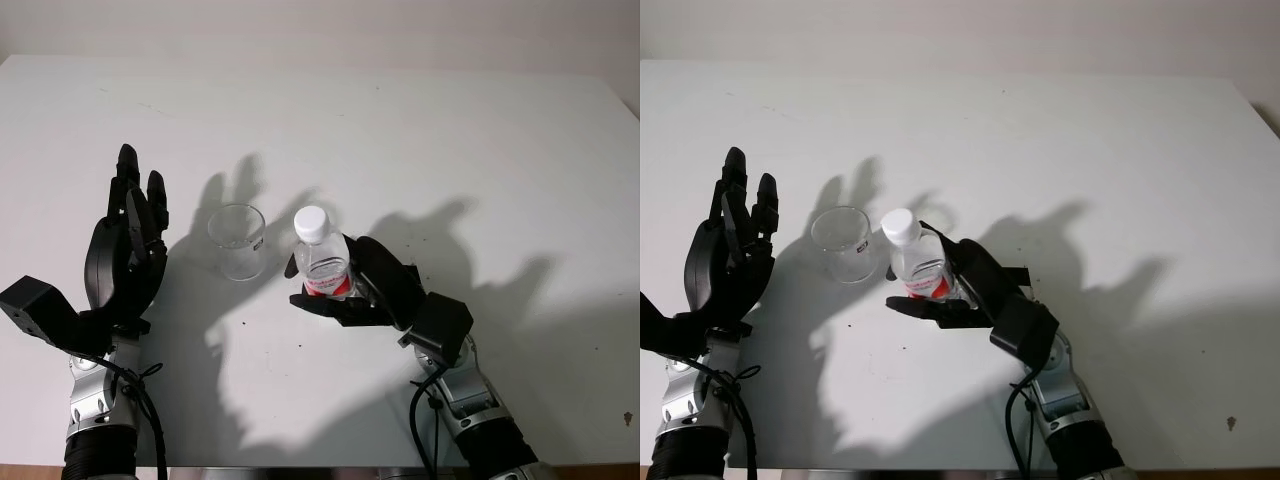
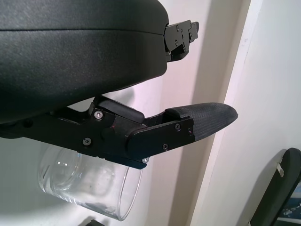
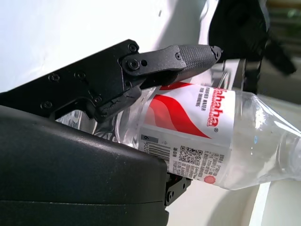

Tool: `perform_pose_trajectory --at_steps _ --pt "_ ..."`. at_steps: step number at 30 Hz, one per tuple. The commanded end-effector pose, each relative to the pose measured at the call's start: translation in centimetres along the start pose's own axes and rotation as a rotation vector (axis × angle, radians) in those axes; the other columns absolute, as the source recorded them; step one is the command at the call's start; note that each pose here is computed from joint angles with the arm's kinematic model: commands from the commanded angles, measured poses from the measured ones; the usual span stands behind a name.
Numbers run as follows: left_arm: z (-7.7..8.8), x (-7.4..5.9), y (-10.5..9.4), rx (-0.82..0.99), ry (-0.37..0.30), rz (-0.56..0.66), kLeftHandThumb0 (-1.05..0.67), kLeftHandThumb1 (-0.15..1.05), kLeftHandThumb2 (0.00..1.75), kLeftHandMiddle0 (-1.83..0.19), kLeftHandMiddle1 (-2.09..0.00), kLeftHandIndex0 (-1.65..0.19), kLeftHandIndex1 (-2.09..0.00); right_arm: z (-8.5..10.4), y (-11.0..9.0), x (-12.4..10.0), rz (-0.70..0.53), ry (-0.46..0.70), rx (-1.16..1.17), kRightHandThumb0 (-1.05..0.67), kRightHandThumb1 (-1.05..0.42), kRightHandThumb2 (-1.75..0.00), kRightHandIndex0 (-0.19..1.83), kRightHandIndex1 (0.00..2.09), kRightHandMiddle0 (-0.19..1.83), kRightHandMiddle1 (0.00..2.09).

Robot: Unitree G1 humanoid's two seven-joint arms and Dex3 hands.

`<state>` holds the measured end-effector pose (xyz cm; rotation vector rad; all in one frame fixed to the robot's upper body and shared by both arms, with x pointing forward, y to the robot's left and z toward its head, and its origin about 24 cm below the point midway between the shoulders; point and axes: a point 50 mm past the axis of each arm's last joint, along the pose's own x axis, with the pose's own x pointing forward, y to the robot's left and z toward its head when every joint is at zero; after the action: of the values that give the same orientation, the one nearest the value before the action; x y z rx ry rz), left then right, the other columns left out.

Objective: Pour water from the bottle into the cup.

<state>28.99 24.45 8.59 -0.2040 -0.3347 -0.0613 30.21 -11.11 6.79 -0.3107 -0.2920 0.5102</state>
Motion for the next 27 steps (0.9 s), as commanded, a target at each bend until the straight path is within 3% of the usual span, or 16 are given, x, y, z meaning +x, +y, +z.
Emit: perform_pose_trajectory --at_steps 1,3,7,10,12,16,27 --pt "0.1 0.2 -0.2 -0.004 -0.010 -0.008 -0.74 1.05 0.66 0.19 0.00 0.19 0.00 1.8 -2.4 1.6 -0.073 -0.080 -0.061 -0.39 -1.05 -0.53 1.83 2.09 1.69 2.09" --pt "0.1 0.3 -0.2 -0.004 -0.010 -0.010 -0.74 1.05 0.66 0.19 0.00 0.19 0.00 2.6 -3.4 2.5 -0.107 -0.112 -0.096 -0.38 -1.05 -0.54 1.83 2.09 1.80 2.09" --pt "0.1 0.3 -0.3 0.001 -0.010 -0.009 -0.74 1.05 0.66 0.19 0.00 0.19 0.00 5.6 -6.0 5.6 -0.152 -0.178 -0.223 -0.35 -1.05 -0.53 1.83 2.09 1.82 2.09" --pt "0.2 0.3 -0.3 0.011 -0.013 -0.006 -0.75 1.05 0.67 0.19 0.00 0.19 0.00 7.9 -7.1 7.9 -0.163 -0.241 -0.356 -0.28 -1.05 -0.43 1.58 2.09 1.29 2.09" --pt "0.2 0.3 -0.3 0.009 -0.015 -0.009 -0.74 1.05 0.67 0.19 0.00 0.19 0.00 8.8 -7.5 9.0 -0.163 -0.256 -0.428 -0.27 -1.05 -0.37 1.42 2.09 1.15 2.09" --pt "0.2 0.3 -0.4 0.009 -0.015 -0.011 -0.74 1.05 0.68 0.19 0.00 0.19 0.00 9.7 -7.6 10.6 -0.154 -0.257 -0.606 -0.31 -1.05 -0.31 1.21 2.09 1.00 2.09" --pt "0.1 0.2 -0.4 0.008 -0.018 -0.006 -0.73 1.05 0.68 0.19 0.00 0.19 0.00 9.6 -6.0 12.4 -0.103 -0.283 -1.041 -0.36 -1.05 -0.19 1.20 2.09 0.91 2.09"
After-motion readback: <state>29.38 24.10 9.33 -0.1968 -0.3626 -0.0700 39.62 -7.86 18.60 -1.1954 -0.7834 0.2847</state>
